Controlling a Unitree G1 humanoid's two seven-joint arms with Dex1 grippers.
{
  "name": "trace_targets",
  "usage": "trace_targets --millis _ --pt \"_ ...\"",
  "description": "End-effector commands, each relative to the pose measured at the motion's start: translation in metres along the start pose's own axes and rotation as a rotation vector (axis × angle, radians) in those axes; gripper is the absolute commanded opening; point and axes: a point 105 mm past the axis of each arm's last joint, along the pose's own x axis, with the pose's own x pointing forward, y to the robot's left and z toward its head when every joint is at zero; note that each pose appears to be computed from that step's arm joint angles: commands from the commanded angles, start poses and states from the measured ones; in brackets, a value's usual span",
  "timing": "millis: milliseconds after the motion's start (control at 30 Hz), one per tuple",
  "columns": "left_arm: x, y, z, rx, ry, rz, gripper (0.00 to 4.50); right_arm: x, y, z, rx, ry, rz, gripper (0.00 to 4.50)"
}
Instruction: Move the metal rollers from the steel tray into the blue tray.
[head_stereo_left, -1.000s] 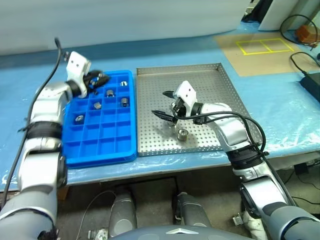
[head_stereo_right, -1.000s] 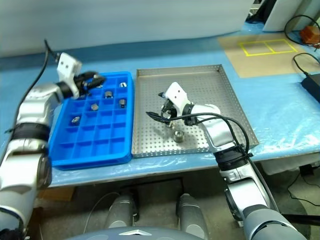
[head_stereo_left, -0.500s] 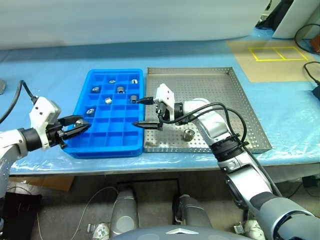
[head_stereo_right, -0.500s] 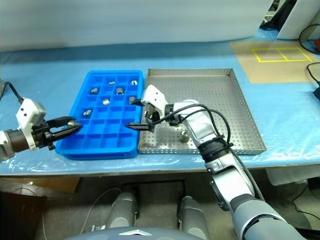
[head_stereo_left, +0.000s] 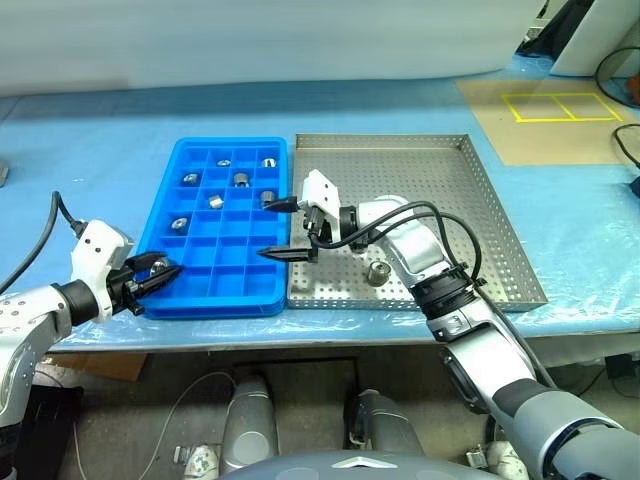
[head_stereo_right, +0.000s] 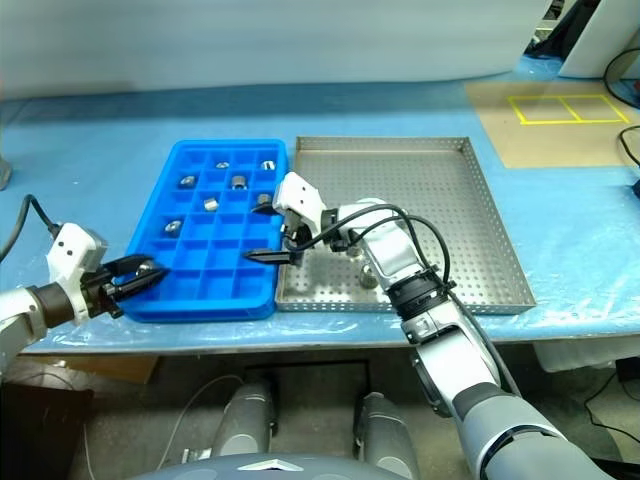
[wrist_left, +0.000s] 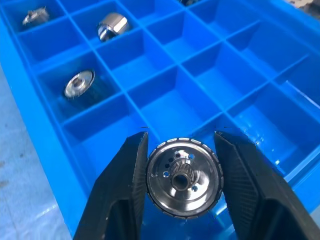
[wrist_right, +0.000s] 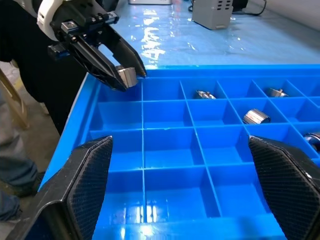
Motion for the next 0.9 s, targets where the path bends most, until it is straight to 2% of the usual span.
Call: trace_targets --millis 33,200,233,367,533,800,900 --pt "-0.008 0.004 -0.001 0.011 0.015 0.025 1.77 -0.003 -0.004 0.008 -0.034 -0.026 -0.026 4.50" --pt "-0.007 0.011 -0.009 -0.026 0.031 0.055 1.77 -0.004 -0.006 0.006 -0.031 -0.019 -0.049 4.50" --pt "-0.006 0.012 -0.010 -0.034 0.031 0.059 2.47 -0.005 -0.007 0.006 -0.032 -0.019 -0.054 4.50" --pt "0.003 0.008 -0.006 0.003 0.039 0.044 3.62 -0.008 -0.009 0.004 -0.032 -0.013 -0.072 4.50" --pt "0.016 -0.004 0.017 0.051 -0.024 -0.025 3.62 -0.016 -0.011 0.002 -0.025 -0.003 -0.103 4.50" --pt "0.061 -0.059 0.084 0.150 -0.212 -0.293 3.62 -0.065 -0.006 -0.014 0.023 0.072 -0.199 4.50" --pt "0.076 -0.073 0.093 0.156 -0.232 -0.379 3.62 -0.079 -0.001 -0.024 0.036 0.126 -0.233 4.50"
